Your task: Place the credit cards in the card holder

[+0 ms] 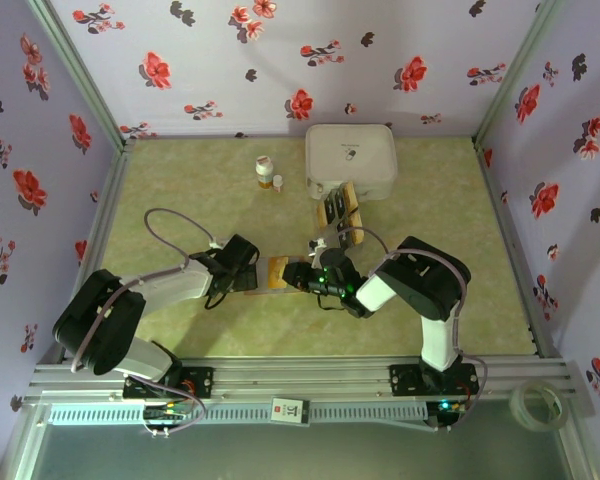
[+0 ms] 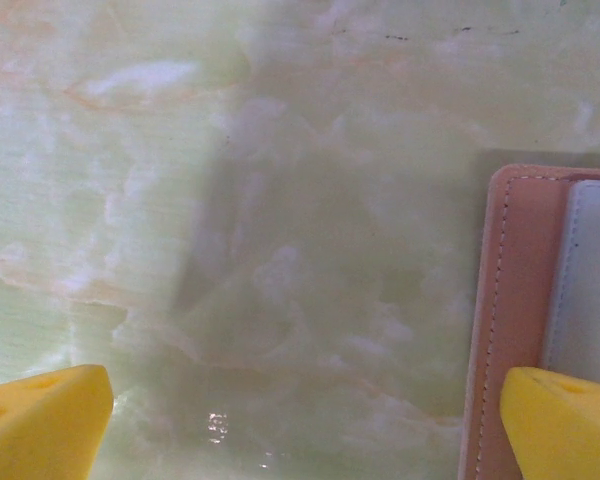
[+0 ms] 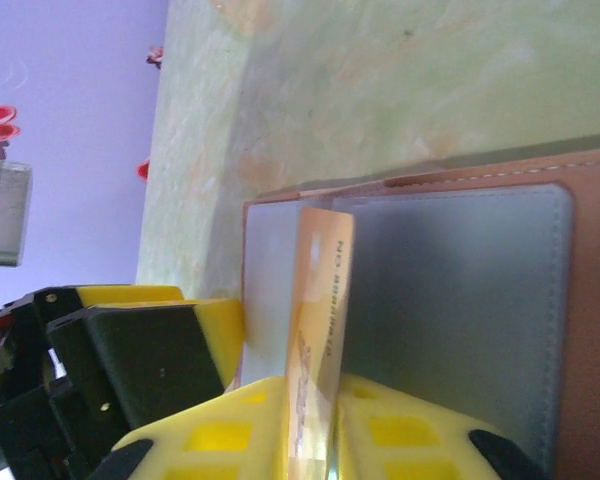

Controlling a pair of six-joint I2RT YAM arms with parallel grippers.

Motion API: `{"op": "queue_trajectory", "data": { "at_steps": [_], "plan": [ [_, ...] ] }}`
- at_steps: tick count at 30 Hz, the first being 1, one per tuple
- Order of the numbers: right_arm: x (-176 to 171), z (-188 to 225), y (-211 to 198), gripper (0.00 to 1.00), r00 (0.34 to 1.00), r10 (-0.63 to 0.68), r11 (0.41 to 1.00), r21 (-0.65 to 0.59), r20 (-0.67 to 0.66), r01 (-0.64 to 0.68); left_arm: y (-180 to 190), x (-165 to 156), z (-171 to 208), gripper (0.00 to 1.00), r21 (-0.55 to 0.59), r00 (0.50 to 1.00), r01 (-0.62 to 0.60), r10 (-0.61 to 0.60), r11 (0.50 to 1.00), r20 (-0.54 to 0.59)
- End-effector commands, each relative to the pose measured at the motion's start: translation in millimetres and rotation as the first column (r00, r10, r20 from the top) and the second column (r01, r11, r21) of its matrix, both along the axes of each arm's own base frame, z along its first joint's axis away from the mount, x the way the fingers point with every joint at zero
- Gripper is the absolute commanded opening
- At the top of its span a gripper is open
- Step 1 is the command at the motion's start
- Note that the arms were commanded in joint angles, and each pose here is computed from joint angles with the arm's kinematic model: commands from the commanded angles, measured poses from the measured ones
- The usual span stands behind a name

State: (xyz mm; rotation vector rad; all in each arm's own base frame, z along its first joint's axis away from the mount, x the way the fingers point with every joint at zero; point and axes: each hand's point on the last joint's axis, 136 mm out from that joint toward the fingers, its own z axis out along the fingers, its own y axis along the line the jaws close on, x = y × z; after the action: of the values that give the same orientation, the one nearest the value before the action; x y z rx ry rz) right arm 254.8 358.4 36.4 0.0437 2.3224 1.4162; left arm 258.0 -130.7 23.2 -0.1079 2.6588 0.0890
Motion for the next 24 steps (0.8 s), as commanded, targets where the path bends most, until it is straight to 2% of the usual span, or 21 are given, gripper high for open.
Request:
{"op": "queue_trajectory", "data": {
  "at_steps": [1,6,24],
  "plan": [
    [-9,-38,-17,0.15,0.998,-0.020,0.989,-0.147,-0.064,0.011,10,-9,-3,1.00,0.039,1.000,-0.010,0.011,0.999,-0.012],
    [-9,-39,-17,0.06,0.998,-0.015,0.989,-0.150,-0.066,0.005,10,-8,-3,1.00,0.039,1.000,-0.009,0.010,0.999,-0.013],
    [-11,-40,-7,0.07,0.995,0.017,0.991,-0.131,-0.100,-0.030,10,-10,-4,1.00,0.040,1.000,-0.011,0.011,0.999,-0.014]
  ]
}}
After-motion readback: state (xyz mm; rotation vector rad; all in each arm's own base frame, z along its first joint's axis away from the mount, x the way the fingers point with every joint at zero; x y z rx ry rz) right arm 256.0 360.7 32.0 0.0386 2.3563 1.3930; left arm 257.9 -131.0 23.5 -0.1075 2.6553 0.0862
